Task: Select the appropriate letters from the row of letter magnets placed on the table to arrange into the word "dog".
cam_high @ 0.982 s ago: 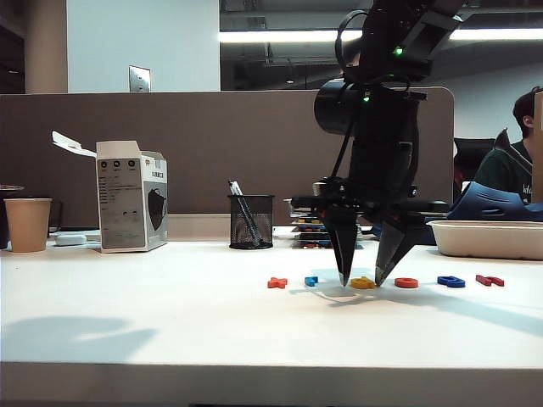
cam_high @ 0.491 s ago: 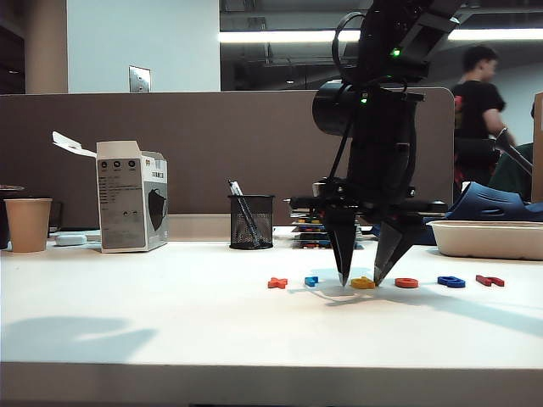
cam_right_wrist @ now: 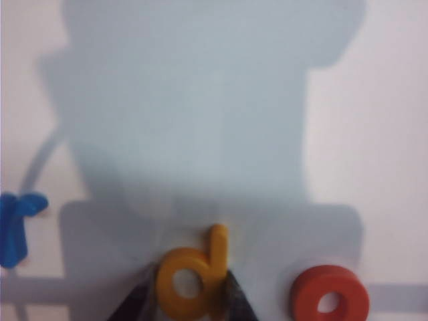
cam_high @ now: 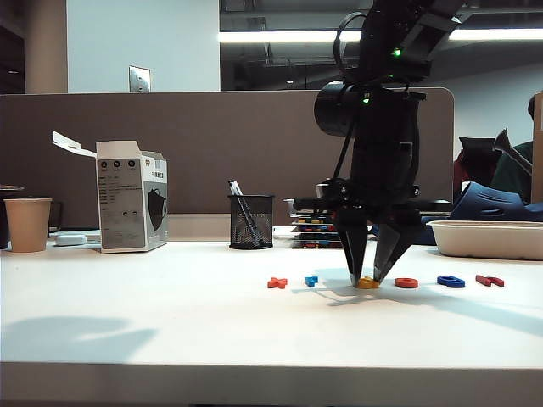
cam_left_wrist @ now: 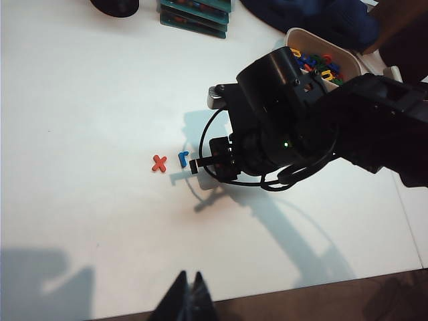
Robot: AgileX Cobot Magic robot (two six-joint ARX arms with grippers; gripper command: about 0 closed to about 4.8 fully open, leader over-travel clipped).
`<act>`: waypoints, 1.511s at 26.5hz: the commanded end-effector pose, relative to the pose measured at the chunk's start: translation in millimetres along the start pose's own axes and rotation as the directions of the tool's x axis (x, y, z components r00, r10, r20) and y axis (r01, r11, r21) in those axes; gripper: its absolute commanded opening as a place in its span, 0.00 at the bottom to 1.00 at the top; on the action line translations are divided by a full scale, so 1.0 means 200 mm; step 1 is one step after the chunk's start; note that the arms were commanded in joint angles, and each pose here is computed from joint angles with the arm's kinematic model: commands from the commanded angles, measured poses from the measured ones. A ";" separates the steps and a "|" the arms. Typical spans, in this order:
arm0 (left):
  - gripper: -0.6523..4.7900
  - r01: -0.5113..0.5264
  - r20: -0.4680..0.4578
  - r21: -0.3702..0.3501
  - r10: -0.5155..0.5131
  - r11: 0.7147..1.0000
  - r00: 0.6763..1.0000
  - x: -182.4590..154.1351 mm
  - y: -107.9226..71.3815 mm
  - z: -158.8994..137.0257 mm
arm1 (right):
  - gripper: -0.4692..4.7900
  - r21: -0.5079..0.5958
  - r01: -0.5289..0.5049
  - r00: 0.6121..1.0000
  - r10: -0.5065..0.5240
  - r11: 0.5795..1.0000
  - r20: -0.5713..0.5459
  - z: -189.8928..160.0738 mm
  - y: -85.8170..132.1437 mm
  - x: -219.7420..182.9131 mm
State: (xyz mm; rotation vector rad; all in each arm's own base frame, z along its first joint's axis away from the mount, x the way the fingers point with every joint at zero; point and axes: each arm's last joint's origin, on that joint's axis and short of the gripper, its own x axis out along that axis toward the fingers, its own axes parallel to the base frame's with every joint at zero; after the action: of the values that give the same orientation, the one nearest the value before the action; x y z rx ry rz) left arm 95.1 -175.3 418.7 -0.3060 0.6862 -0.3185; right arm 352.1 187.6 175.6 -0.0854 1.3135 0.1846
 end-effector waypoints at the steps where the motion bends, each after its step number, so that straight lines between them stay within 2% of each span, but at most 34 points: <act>1: 0.11 0.002 0.009 -0.003 -0.002 1.000 1.000 -0.01 0.00 0.01 | 0.29 0.002 0.003 0.999 -0.003 1.000 -0.050 -0.03 0.00 0.04; 4: 0.11 0.002 0.009 -0.003 -0.002 1.000 1.000 -0.01 0.00 0.01 | 0.27 0.002 0.002 0.999 -0.002 1.000 -0.048 -0.02 0.00 0.04; 40: 0.11 0.002 0.009 -0.003 -0.002 1.000 1.000 -0.01 0.00 0.01 | 0.27 0.002 0.003 0.998 -0.003 1.000 -0.057 -0.03 0.00 -0.03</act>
State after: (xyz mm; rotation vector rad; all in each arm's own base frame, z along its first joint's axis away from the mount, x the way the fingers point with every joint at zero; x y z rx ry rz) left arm 95.1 -175.3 418.7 -0.3063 0.6860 -0.3186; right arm 348.3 185.8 178.3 -0.0929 1.3532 0.1803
